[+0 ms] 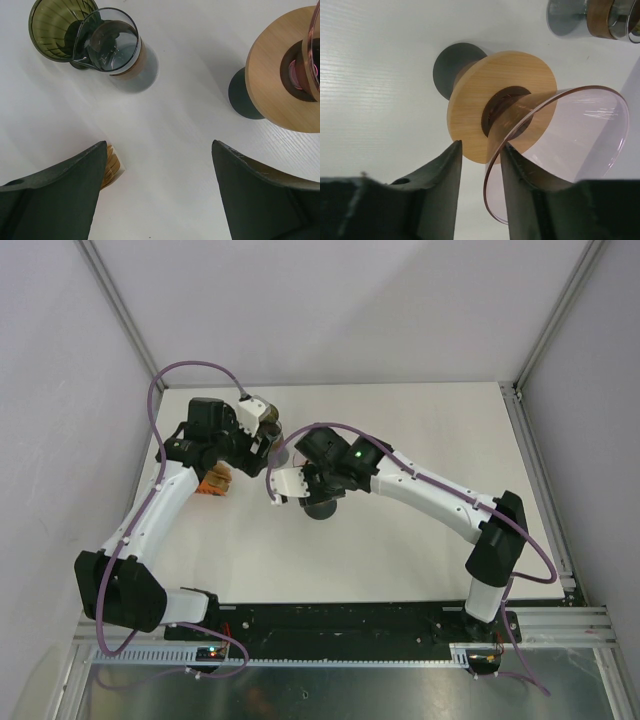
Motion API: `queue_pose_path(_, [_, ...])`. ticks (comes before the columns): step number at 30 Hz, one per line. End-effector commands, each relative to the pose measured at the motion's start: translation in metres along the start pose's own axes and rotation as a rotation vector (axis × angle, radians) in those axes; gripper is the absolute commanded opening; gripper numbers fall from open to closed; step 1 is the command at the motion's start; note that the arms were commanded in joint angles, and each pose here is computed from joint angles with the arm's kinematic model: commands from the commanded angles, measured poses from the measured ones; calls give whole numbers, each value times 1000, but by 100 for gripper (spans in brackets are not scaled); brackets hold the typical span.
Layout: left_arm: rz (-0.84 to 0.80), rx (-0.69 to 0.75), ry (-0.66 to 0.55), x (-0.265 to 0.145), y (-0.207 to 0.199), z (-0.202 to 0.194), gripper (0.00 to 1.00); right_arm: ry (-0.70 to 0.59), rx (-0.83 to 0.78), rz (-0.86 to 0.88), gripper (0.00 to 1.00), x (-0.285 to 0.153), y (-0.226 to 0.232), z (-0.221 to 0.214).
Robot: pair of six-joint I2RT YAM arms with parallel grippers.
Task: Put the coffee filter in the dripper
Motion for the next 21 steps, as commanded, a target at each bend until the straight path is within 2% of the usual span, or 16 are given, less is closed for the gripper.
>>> queue_pose_path(1, [4, 13, -64, -11, 1, 11, 89, -57, 11, -30, 44, -12, -9, 12])
queue_pose_path(12, [13, 17, -74, -14, 1, 14, 89, -123, -39, -117, 61, -40, -6, 37])
queue_pose_path(14, [12, 18, -80, -15, 2, 15, 90, -154, -41, -136, 70, -50, -4, 42])
queue_pose_path(15, [9, 18, -82, -15, 1, 16, 90, -167, -39, -143, 83, -54, -3, 44])
queue_pose_path(16, [9, 19, -86, -16, 1, 17, 90, -190, -36, -155, 91, -60, -3, 47])
queue_pose_path(18, [4, 20, -94, -17, 1, 18, 90, -241, -8, -176, 97, -70, -2, 52])
queue_pose_path(21, [-7, 21, -109, -19, 0, 21, 90, -346, 93, -228, 99, -87, -6, 62])
Point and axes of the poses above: each gripper's point midway between its finger pads, its own x axis out along the fingers, its own y axis along the line the jaws close on, z = x × y, the point moved 9 cm from there along -x, back along the fingers, and after that the axes turned 2 degrees about x, right-handed, at the moved point
